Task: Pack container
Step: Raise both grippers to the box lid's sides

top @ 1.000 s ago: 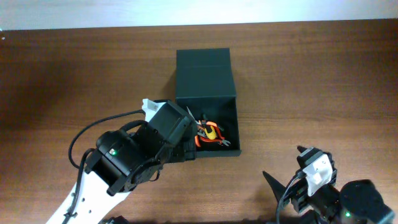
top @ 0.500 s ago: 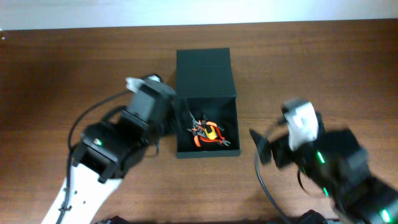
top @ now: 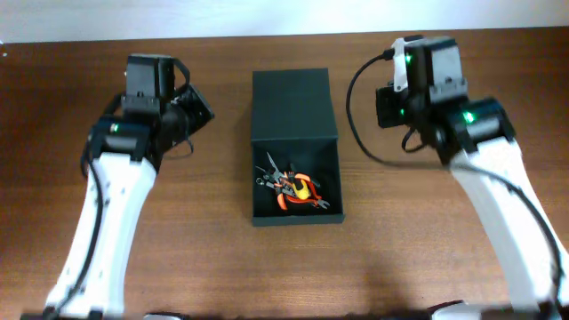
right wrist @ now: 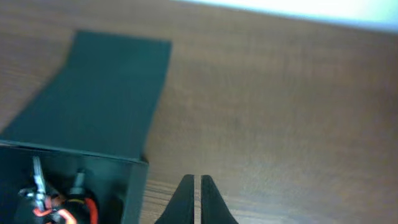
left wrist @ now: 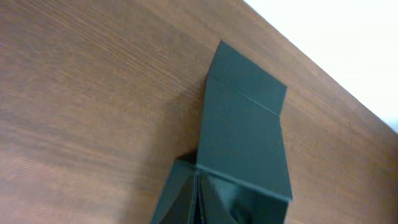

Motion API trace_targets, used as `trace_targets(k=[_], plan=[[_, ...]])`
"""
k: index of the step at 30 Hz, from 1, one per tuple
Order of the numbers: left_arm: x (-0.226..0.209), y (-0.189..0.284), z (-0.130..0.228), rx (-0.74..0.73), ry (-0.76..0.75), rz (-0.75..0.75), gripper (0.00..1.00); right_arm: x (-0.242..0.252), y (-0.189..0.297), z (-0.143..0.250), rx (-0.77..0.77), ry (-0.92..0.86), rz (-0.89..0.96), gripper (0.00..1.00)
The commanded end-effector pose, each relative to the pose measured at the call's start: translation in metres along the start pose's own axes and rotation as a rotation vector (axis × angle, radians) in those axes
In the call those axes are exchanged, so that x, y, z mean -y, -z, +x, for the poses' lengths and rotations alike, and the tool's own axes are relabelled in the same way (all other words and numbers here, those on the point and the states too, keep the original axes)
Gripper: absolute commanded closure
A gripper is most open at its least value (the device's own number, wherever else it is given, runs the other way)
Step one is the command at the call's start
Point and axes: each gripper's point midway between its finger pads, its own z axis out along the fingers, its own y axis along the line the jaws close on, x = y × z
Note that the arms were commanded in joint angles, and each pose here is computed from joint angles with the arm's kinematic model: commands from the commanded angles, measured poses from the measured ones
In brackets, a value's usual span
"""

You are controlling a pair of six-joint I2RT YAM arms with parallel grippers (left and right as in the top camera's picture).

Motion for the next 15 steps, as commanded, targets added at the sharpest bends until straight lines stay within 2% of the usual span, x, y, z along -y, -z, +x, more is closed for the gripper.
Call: trace_targets(k=[1, 6, 15], plan=[[-0.001, -0.030, 0.002, -0.088, 0.020, 0.047, 0.98, -0.005, -0.030, 0.008, -0.077, -0.061, -0.141, 0.96], [-0.015, -0.080, 0.006, -0.188, 0.075, 0.067, 0.98, -0.002, -0.078, 0.023, -0.180, -0.224, -0.270, 0.96], [-0.034, -0.149, 0.038, -0.358, 0.186, 0.067, 0.98, -0.001, -0.144, 0.056, -0.334, -0.435, -0.327, 0.96]])
